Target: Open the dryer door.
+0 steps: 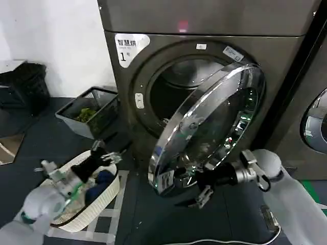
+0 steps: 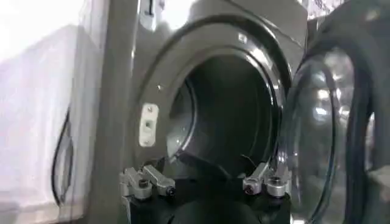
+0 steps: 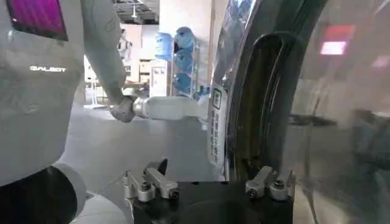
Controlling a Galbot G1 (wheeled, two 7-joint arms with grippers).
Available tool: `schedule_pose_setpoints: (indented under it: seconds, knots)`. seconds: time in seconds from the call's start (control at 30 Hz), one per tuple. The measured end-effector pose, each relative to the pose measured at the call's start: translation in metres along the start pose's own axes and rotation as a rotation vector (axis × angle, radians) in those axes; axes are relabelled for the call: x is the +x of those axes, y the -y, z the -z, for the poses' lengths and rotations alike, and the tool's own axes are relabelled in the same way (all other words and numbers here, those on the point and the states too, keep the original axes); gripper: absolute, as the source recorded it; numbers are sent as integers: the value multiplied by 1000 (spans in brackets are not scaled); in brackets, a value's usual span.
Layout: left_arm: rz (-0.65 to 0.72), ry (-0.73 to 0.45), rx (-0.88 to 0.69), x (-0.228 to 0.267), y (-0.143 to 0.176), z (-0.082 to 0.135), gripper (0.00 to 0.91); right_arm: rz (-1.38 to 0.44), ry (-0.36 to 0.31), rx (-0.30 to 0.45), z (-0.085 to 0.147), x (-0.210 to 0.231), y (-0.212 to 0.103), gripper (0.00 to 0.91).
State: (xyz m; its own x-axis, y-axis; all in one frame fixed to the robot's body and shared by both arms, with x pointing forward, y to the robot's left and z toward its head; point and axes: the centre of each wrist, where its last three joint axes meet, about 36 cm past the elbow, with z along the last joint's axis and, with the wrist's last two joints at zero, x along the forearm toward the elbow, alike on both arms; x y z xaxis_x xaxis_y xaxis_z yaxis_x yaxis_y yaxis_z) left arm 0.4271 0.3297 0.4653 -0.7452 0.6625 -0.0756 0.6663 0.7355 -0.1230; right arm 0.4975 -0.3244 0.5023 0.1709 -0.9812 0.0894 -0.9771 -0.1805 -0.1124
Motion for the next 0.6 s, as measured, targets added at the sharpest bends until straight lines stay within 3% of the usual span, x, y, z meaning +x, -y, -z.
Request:
schedule_pose_setpoints:
  seconds: [0.37, 0.53, 0.6]
  knots:
    - [-196, -26, 10, -60, 10, -10, 907, -249, -5, -17, -29, 67, -54, 907]
    - [-275, -34, 3, -84, 18, -19, 907, -423, -7, -20, -29, 113, -92, 907]
    - [-306, -38, 3, -95, 24, -22, 907, -507, -30, -56, -28, 132, -110, 907]
